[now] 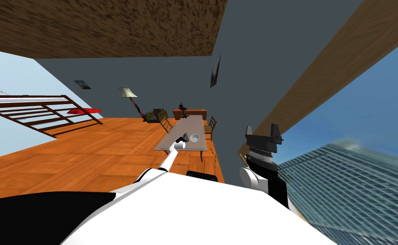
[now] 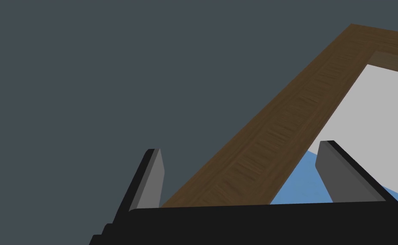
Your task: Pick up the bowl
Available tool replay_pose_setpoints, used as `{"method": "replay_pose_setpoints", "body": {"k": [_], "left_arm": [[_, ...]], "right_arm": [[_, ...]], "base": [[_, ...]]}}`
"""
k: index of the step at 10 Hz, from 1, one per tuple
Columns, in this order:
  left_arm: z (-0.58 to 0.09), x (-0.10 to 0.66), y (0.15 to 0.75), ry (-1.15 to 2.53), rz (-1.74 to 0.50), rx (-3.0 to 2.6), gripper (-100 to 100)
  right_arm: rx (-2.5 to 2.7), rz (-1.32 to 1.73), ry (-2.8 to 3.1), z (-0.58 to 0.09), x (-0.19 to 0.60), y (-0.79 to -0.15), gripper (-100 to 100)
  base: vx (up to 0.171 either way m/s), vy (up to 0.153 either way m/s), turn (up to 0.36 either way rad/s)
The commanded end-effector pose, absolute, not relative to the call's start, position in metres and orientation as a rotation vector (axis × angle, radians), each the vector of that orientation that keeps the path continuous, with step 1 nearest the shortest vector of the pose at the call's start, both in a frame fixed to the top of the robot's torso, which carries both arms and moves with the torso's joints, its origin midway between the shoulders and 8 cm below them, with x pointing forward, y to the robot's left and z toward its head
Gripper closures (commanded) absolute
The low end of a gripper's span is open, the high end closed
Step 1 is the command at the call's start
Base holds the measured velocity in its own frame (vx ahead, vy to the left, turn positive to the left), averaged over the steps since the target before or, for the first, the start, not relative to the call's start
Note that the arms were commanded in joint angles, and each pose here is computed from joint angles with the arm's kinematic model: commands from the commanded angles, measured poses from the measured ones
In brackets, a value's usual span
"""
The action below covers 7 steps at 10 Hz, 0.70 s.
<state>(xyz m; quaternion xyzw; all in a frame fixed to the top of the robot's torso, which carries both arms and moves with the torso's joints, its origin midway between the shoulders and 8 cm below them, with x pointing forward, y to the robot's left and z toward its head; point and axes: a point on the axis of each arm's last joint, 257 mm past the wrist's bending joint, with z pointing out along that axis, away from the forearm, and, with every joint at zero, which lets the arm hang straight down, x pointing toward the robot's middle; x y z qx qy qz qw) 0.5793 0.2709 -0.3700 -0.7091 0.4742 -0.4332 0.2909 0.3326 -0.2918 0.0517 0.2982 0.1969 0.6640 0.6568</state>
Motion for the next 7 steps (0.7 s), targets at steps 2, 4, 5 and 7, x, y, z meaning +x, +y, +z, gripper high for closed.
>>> {"method": "replay_pose_setpoints", "body": {"k": [2, 4, 5, 7], "left_arm": [[-0.386, 0.580, 0.271, 1.289, -1.110, -1.944, -100], [-0.405, 0.576, 0.272, 1.313, -1.059, -1.998, -100], [-0.410, 0.577, 0.272, 1.326, -1.033, -2.026, -100], [-0.424, 0.569, 0.274, 1.338, -1.004, -2.053, -100]], "right_arm": [[0.676, 1.504, 0.446, 0.052, 0.333, -0.292, 0], [0.676, 1.504, 0.446, 0.052, 0.333, -0.292, 0], [0.676, 1.504, 0.446, 0.052, 0.333, -0.292, 0], [0.676, 1.504, 0.446, 0.052, 0.333, -0.292, 0]], "base": [[0.038, -0.040, -0.002], [0.027, -0.030, -0.003], [0.075, -0.071, -0.013], [0.046, -0.038, 0.000]]}}
